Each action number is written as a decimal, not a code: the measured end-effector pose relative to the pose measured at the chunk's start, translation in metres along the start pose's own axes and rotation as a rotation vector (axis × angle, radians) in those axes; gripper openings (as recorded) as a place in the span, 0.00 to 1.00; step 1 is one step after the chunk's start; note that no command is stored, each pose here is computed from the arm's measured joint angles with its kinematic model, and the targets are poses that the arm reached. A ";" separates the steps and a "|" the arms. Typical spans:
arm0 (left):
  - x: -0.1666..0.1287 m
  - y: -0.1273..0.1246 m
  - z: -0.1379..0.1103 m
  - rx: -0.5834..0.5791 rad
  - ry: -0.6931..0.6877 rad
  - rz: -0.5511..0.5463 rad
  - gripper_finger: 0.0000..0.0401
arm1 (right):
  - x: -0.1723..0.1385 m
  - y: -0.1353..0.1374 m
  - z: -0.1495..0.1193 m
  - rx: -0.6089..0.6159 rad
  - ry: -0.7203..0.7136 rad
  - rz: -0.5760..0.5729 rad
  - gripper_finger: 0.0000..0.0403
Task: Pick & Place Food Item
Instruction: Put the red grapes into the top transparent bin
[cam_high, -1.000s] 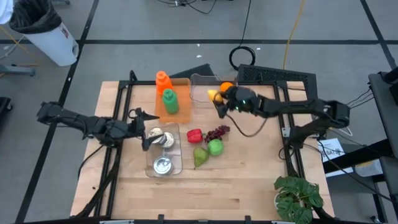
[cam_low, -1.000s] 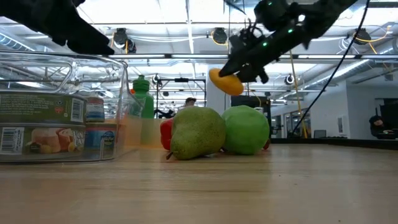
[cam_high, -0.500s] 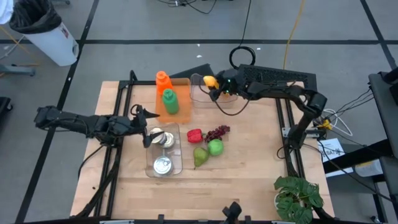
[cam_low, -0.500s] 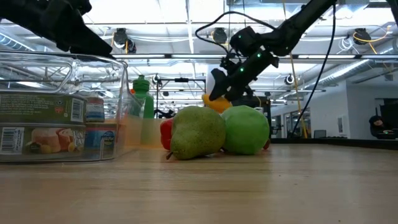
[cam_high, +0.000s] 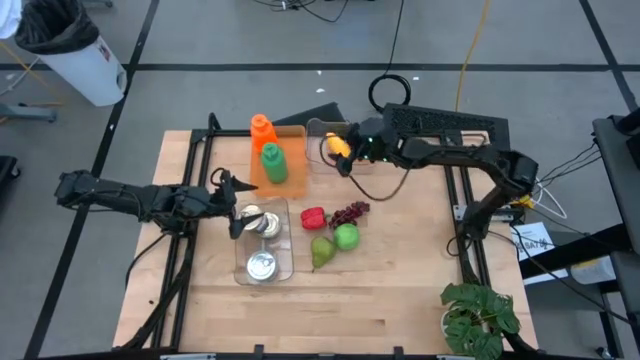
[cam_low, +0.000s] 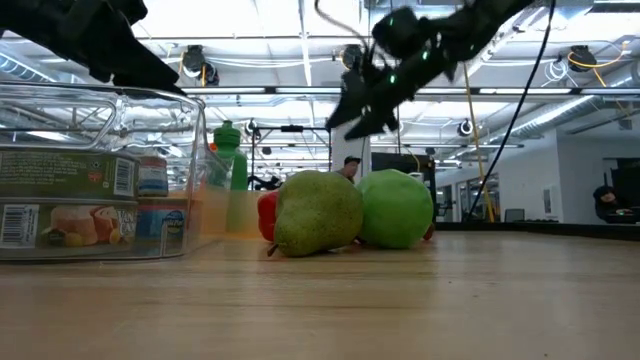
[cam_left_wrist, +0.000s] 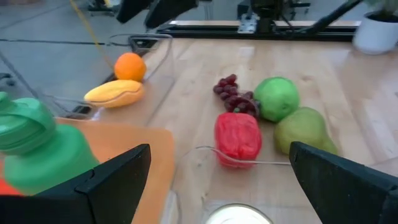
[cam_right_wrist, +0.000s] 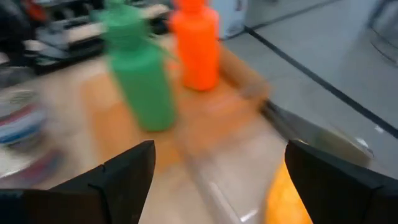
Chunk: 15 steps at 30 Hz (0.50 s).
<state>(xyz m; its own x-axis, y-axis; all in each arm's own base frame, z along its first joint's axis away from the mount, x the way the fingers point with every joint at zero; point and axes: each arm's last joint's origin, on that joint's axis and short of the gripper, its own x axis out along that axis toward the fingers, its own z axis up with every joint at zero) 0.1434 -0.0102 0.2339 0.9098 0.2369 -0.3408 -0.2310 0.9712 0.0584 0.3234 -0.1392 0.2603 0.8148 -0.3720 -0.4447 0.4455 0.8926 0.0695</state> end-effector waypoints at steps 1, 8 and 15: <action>0.000 0.000 0.000 0.000 0.001 -0.014 0.99 | -0.006 0.008 0.002 -0.014 0.004 0.020 0.83; 0.000 -0.001 0.000 -0.003 0.001 -0.025 0.99 | -0.031 0.065 -0.005 -0.085 0.075 0.150 0.82; 0.000 0.000 0.002 -0.031 -0.018 -0.009 0.99 | -0.038 0.100 -0.041 -0.124 0.185 0.157 0.82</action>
<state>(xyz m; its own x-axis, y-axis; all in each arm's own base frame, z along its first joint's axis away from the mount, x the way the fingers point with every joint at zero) 0.1441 -0.0105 0.2356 0.9180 0.2286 -0.3242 -0.2329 0.9722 0.0261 0.3214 -0.0255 0.2475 0.7837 -0.1842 -0.5932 0.2613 0.9642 0.0458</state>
